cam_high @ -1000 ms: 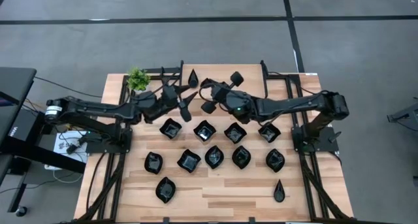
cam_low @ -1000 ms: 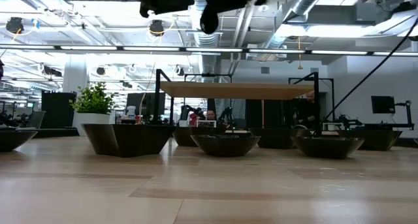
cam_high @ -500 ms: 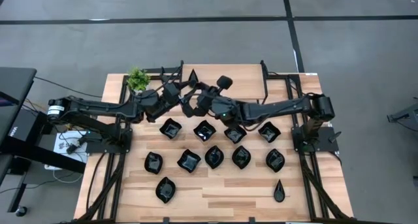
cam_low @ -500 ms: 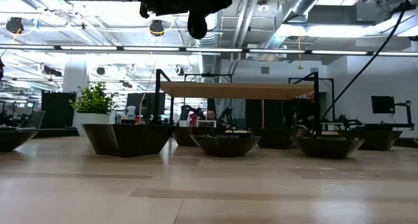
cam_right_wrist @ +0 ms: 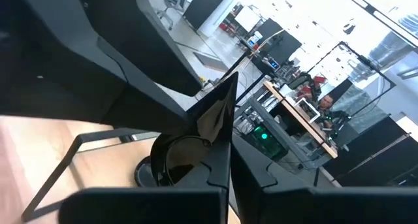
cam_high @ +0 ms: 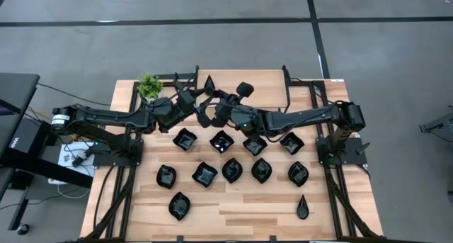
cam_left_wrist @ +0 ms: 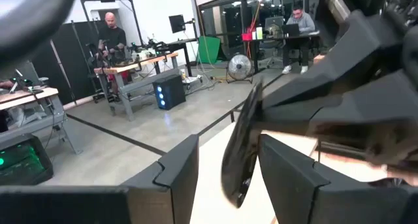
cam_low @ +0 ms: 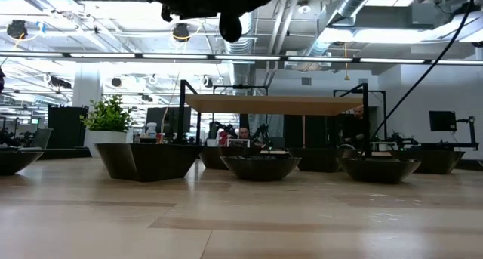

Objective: Pick & Place Mini shaped plates
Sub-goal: Stack the black drop shaped plate on top of the black drop shaped plates on the shelf

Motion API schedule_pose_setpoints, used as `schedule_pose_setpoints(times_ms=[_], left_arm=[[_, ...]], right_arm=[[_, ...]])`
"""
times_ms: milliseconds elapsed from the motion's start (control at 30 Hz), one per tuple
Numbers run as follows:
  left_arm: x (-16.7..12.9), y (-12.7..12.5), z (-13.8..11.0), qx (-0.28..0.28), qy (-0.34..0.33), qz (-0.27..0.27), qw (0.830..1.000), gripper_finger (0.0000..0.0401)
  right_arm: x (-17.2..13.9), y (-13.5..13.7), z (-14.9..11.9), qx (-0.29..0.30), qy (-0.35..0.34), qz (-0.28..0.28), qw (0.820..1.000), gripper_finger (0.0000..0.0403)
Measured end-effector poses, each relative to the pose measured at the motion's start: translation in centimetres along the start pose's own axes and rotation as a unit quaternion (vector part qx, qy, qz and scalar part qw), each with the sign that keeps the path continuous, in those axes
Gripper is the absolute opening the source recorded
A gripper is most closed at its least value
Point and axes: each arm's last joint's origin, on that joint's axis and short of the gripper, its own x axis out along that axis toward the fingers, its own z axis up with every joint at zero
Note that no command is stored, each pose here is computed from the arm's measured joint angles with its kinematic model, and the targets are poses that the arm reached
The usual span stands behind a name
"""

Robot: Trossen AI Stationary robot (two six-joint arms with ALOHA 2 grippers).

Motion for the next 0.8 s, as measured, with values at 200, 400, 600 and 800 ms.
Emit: schedule_pose_setpoints(times_ms=[200, 400, 600, 800], left_arm=[[0.0, -0.1, 0.0, 0.0, -0.003, -0.01, 1.0, 0.0156], [0.0, -0.2, 0.1, 0.0, -0.009, -0.038, 0.999, 0.0112], [0.0, -0.3, 0.2, -0.003, -0.017, -0.062, 0.998, 0.006], [0.0, -0.3, 0.2, -0.004, -0.019, -0.058, 0.998, 0.0015]], right_arm=[[-0.8, -0.2, 0.4, 0.004, -0.007, 0.006, 1.0, 0.0], [-1.3, 0.1, 0.5, 0.004, -0.012, 0.013, 1.0, 0.0], [-1.4, 0.3, 0.6, 0.015, -0.019, 0.026, 0.999, 0.0], [-1.4, 0.3, 0.6, 0.017, -0.019, 0.026, 0.999, 0.0]])
